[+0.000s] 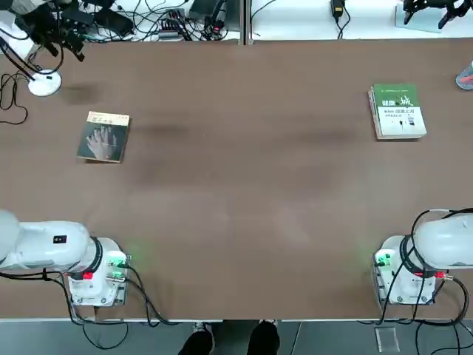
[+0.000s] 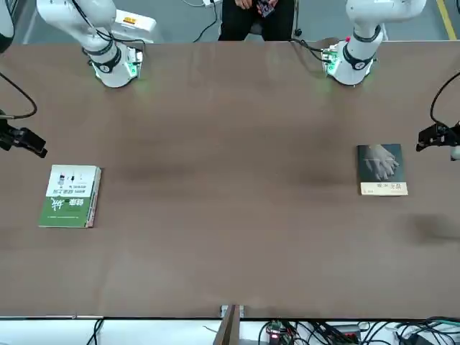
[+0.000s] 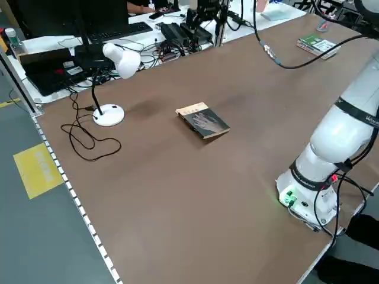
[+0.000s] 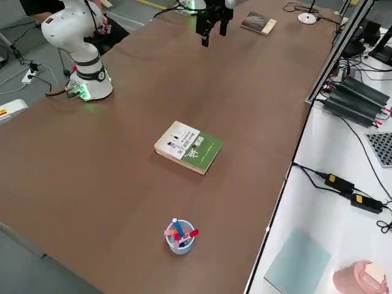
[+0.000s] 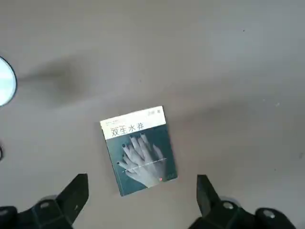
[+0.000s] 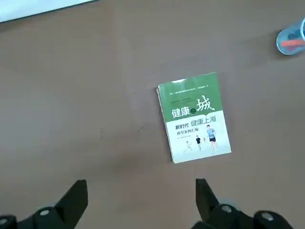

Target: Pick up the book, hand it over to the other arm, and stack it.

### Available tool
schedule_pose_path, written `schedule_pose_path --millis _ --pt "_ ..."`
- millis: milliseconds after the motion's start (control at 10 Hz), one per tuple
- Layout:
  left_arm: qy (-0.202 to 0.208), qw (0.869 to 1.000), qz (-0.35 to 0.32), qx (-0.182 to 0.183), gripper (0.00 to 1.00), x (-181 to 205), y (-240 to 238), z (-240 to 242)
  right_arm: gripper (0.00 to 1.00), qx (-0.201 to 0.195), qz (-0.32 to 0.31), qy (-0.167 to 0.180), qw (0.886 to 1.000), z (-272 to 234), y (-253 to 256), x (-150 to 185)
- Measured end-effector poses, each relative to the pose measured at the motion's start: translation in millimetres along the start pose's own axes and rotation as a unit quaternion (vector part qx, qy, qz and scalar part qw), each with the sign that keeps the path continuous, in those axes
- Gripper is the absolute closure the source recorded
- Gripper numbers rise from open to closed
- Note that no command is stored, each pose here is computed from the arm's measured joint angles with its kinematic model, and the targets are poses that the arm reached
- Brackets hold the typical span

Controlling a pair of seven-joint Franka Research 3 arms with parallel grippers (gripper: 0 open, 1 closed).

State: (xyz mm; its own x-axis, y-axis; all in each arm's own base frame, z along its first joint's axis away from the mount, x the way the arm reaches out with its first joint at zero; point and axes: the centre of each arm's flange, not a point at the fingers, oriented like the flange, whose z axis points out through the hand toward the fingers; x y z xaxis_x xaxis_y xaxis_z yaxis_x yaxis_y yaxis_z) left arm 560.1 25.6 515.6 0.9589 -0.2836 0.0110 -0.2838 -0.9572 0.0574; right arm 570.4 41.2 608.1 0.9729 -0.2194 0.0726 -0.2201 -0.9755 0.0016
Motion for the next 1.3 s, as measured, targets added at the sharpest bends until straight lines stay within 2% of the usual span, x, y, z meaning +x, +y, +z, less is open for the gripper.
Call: schedule_pose_path --millis 700,1000,1300 --pt "0.008 0.999 0.043 -0.026 0.0 -37.6 -59.2 67.5 0.0 0.0 -0.001 0.0 1.0 0.0 -0.6 -0.2" --pt "0.009 0.997 0.069 -0.029 0.0 -48.9 -72.6 83.6 0.0 0.0 -0.003 0.0 1.0 -0.1 -2.7 -0.8" --pt "0.012 0.995 0.091 -0.048 0.0 -55.9 -88.0 100.5 0.0 0.001 -0.008 0.002 1.0 -0.7 -8.4 -2.3"
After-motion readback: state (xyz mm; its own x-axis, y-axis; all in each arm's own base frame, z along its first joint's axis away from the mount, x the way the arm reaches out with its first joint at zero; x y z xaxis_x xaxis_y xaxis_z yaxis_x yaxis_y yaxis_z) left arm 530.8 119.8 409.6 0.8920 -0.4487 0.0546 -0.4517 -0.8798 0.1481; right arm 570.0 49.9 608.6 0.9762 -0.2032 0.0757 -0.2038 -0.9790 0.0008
